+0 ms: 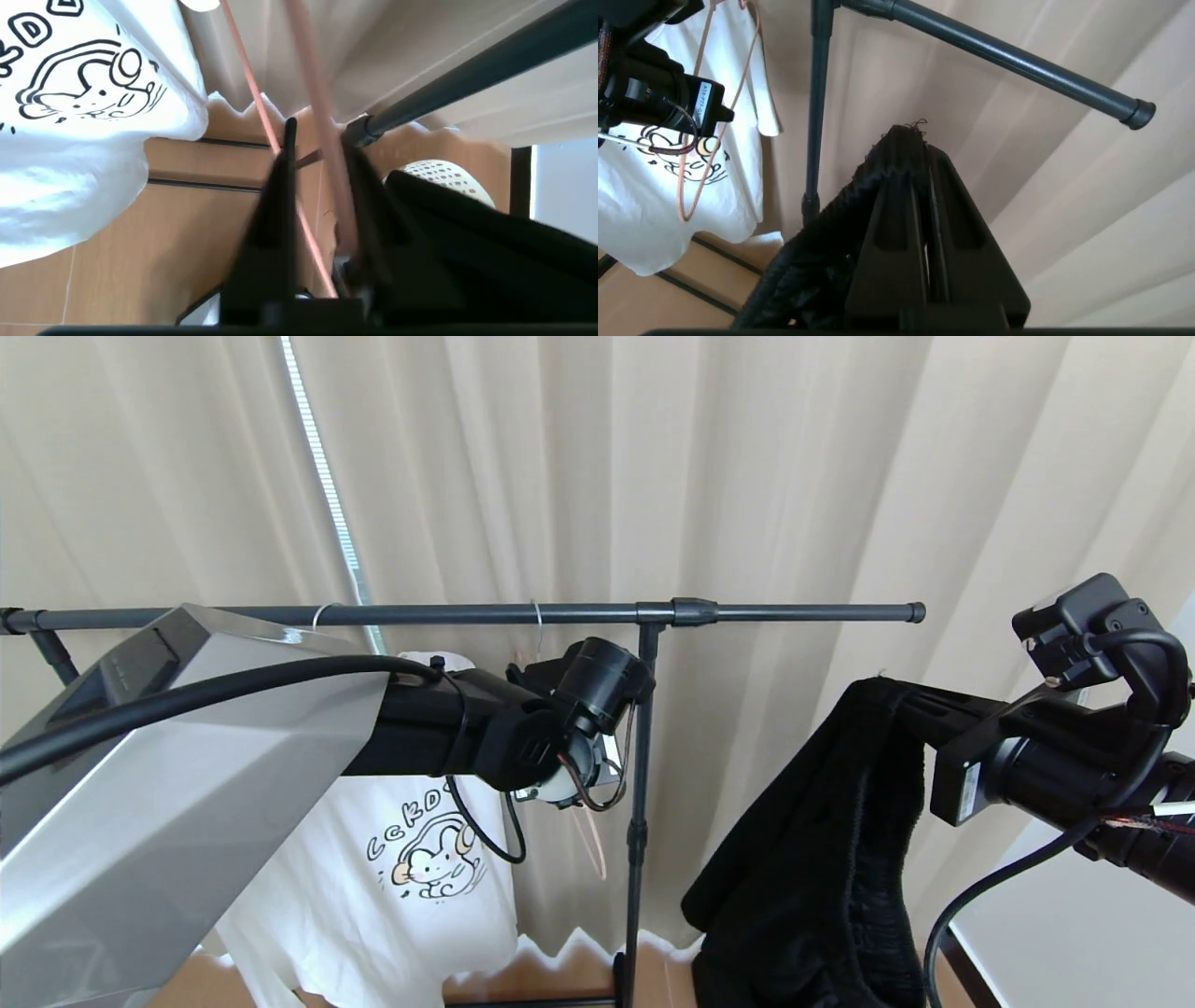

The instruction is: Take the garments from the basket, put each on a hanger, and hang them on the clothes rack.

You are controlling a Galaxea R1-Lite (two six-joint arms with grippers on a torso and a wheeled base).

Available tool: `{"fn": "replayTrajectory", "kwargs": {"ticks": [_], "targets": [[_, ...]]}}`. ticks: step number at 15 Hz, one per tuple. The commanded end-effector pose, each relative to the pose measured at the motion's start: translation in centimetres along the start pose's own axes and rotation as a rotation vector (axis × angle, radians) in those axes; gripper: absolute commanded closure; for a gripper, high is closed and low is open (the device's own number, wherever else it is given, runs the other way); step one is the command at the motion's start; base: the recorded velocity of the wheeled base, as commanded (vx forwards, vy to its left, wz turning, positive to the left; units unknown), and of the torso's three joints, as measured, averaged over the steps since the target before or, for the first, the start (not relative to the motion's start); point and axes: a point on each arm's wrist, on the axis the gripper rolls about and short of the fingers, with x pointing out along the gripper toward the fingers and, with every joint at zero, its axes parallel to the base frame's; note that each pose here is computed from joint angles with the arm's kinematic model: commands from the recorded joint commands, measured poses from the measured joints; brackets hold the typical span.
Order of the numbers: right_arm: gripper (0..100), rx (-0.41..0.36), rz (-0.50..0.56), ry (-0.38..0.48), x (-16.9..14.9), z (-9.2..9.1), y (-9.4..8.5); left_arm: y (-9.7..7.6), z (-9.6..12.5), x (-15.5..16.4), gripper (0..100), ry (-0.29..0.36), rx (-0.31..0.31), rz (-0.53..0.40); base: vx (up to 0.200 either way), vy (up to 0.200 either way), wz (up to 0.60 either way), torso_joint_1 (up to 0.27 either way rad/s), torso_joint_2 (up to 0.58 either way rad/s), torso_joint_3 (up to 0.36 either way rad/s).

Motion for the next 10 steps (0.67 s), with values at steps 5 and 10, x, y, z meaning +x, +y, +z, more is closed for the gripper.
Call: {"fn": "replayTrajectory", "kwargs": {"ticks": [5, 10], "targets": [[100, 0.000, 0.000, -0.006, -0.2, 0.1, 0.0, 0.6, 0.7, -2.2, 100, -0.019, 0.002, -0.018, 0.000, 0.000, 0.00, 0.000, 0.00, 0.000], [100, -0.001, 0.000, -0.003, -0.2, 0.0, 0.0, 1.7, 0.0, -6.7, 100, -0.025, 0.042, -0.052, 0.000, 0.000, 0.00, 0.000, 0.00, 0.000]]}}
